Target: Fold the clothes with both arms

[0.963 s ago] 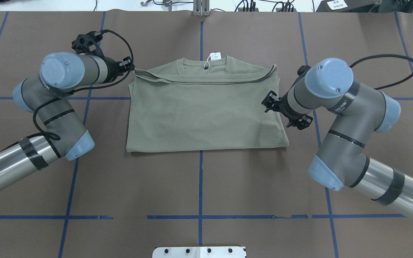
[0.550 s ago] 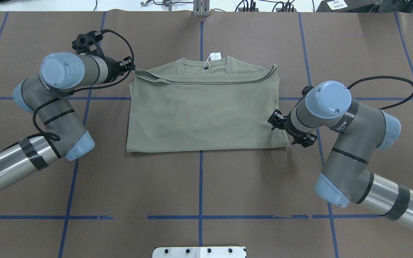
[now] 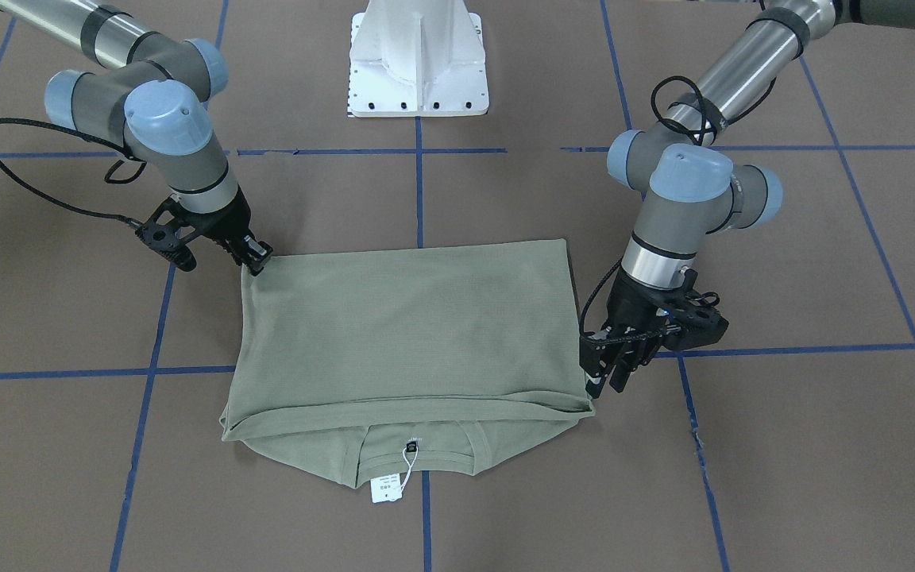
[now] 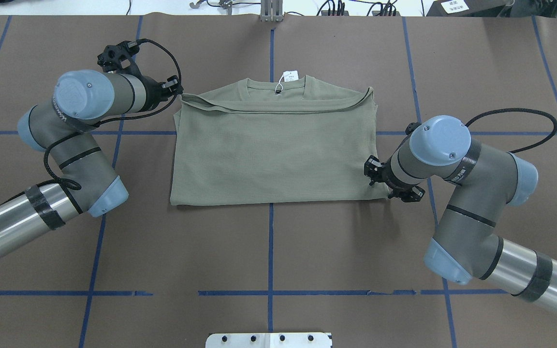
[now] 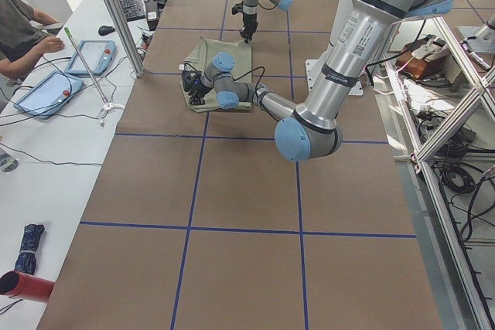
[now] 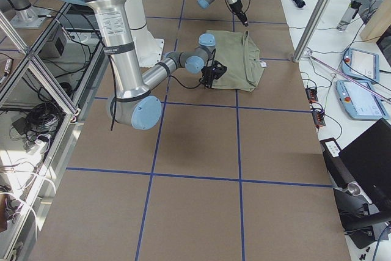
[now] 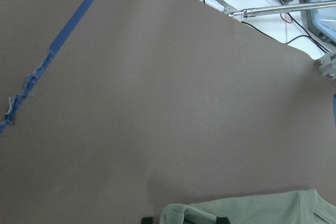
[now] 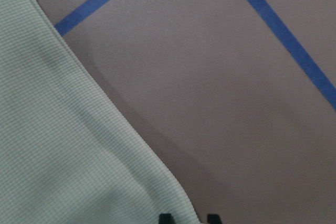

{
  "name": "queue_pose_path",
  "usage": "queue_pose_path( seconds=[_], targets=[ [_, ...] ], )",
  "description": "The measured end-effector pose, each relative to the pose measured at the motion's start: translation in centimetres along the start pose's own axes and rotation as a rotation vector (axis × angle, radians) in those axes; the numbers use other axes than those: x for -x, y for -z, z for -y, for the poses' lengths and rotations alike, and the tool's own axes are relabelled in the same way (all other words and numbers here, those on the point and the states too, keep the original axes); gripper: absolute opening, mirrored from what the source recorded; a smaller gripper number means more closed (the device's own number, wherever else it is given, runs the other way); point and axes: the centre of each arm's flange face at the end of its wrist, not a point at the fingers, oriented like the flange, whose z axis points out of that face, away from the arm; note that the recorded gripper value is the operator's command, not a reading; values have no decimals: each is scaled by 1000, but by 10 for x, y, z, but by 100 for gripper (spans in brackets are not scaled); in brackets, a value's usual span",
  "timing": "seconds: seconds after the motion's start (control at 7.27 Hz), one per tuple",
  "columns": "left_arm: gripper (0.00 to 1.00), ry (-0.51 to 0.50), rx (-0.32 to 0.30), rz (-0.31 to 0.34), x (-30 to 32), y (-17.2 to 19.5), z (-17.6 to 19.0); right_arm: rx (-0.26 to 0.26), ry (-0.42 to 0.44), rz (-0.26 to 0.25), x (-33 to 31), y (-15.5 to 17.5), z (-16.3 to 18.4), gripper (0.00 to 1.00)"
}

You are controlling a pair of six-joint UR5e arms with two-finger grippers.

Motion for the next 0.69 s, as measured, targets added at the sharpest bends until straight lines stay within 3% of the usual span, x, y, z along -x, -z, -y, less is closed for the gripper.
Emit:
queue_pose_path(
  seconds=[0.28, 0.41, 0.55, 0.69],
  targets=[
    [50, 0, 1, -1, 0, 0, 0, 41, 11, 10, -3, 11, -6, 0],
    [56, 0, 1, -8, -2, 3, 0, 63, 19, 25, -16, 27, -12, 0],
    [59, -1, 15, -30, -8, 13, -1, 95, 36, 37, -41, 49, -25, 0],
    [65, -1, 71, -61, -9, 30, -8, 150, 61, 32, -70, 69, -52, 0]
  ],
)
